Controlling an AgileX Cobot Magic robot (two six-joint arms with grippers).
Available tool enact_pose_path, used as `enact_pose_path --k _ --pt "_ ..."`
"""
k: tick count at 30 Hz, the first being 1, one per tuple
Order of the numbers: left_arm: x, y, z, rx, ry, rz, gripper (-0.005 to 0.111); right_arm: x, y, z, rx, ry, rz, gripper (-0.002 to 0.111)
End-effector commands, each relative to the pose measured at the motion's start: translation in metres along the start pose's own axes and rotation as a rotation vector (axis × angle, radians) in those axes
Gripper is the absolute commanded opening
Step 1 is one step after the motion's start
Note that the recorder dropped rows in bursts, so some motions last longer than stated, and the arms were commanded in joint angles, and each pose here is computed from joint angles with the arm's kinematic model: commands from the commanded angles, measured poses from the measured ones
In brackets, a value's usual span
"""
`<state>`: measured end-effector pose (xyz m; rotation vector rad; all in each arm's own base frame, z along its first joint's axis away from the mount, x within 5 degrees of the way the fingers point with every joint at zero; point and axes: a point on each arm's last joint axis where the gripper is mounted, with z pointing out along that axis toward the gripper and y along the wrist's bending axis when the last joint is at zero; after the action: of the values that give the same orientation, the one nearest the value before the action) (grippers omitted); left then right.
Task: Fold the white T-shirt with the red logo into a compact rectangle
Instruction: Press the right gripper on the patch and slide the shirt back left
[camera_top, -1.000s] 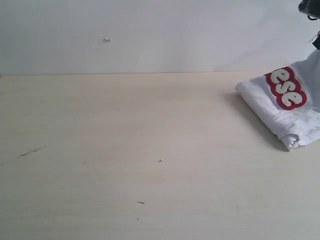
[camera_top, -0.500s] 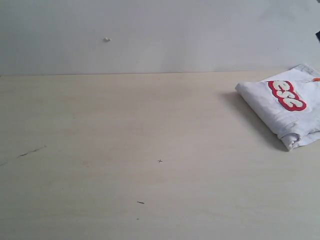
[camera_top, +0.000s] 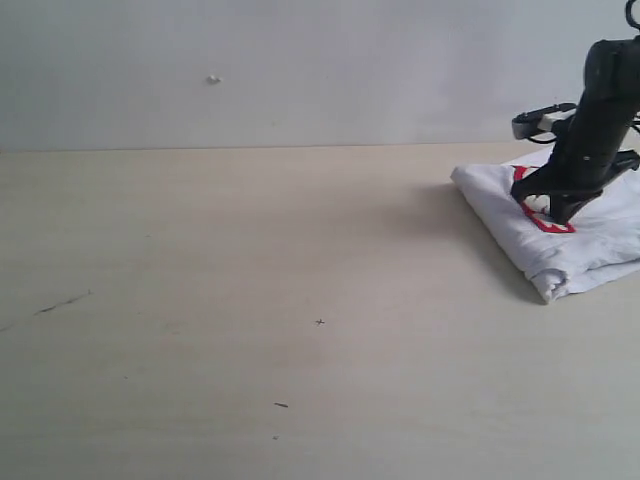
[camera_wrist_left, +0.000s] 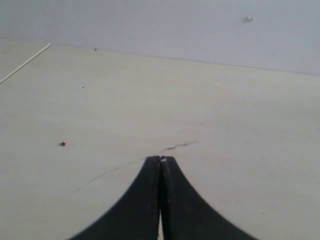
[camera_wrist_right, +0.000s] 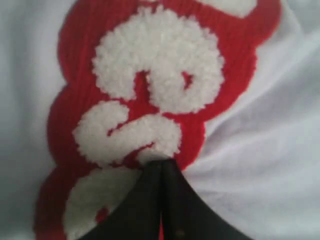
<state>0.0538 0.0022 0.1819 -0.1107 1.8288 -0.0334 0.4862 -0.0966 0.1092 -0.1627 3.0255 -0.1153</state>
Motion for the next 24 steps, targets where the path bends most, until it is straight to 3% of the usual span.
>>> enact_pose_path --k 1,4,7,12,17,24 --pt "-0.001 0.000 0.000 0.000 -0.013 -0.007 0.000 0.000 0.090 0.034 -0.177 0.093 -0.070 0.000" --pt "-0.001 0.000 0.000 0.000 -0.013 -0.007 0.000 -0.004 0.153 0.030 -0.296 0.086 -0.118 0.000" --pt "-0.001 0.000 0.000 0.000 -0.013 -0.007 0.000 -0.007 0.233 0.018 -0.478 0.021 -0.138 0.000" --pt "-0.001 0.000 0.000 0.000 -0.013 -0.007 0.000 0.003 0.290 0.013 -0.485 0.006 -0.238 0.000" --pt "-0.001 0.000 0.000 0.000 -0.013 -0.007 0.000 -0.001 0.299 -0.015 -0.464 -0.083 -0.271 0.000" --pt "-0.001 0.000 0.000 0.000 -0.013 -0.007 0.000 -0.021 0.250 -0.070 -0.223 -0.276 -0.167 0.000"
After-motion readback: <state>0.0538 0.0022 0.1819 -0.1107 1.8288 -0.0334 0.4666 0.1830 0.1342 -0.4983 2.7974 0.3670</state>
